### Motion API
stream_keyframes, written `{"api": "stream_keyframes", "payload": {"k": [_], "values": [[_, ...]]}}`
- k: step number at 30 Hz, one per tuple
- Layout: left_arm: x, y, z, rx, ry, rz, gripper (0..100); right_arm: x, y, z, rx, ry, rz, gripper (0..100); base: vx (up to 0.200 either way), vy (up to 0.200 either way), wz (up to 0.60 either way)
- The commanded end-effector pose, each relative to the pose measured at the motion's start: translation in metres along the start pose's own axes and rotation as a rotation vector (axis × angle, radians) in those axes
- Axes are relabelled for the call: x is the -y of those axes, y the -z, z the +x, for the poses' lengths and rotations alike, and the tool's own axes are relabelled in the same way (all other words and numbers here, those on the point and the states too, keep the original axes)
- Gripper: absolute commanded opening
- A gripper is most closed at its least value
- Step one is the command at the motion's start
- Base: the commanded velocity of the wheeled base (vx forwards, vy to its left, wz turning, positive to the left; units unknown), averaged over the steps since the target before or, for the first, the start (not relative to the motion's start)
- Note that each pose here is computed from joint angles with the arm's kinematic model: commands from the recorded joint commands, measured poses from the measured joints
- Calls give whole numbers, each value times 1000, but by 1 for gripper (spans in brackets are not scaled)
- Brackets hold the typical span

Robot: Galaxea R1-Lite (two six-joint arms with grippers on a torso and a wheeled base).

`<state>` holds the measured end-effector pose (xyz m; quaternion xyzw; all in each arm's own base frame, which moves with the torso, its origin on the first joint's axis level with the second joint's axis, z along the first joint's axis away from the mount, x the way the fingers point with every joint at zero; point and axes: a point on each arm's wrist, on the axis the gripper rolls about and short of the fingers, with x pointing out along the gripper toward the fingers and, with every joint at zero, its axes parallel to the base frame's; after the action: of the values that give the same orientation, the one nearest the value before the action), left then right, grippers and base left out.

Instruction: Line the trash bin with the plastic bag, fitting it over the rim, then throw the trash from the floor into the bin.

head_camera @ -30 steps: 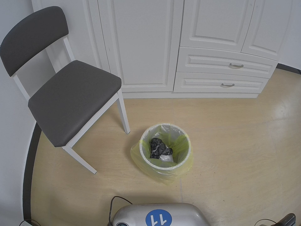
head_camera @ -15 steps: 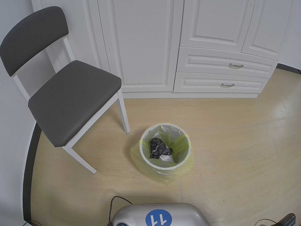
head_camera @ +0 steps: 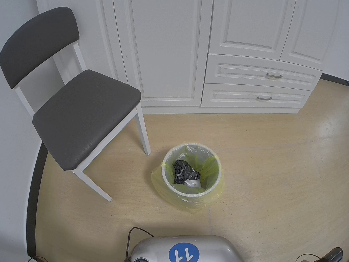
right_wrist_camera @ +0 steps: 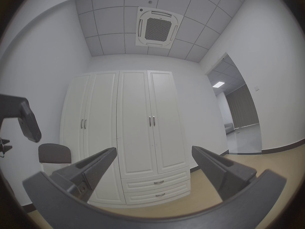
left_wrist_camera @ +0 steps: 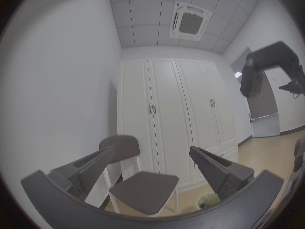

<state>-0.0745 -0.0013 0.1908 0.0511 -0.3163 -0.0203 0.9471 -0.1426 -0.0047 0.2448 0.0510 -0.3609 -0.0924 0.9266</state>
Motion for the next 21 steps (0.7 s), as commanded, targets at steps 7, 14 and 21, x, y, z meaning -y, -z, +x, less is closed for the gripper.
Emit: {"api": "stream_keyframes", "payload": {"k": [7, 14, 21], "values": [[7, 77, -8, -203, 22, -8, 100, 0, 47, 8, -16, 35, -3, 100, 0, 0, 0], [9, 90, -11, -281, 23, -30, 100, 1, 67, 10, -36, 46, -8, 100, 0, 0, 0], [11, 109, -19, -492, 36, -56, 100, 1, 82, 11, -31, 46, -15, 100, 0, 0, 0]]}}
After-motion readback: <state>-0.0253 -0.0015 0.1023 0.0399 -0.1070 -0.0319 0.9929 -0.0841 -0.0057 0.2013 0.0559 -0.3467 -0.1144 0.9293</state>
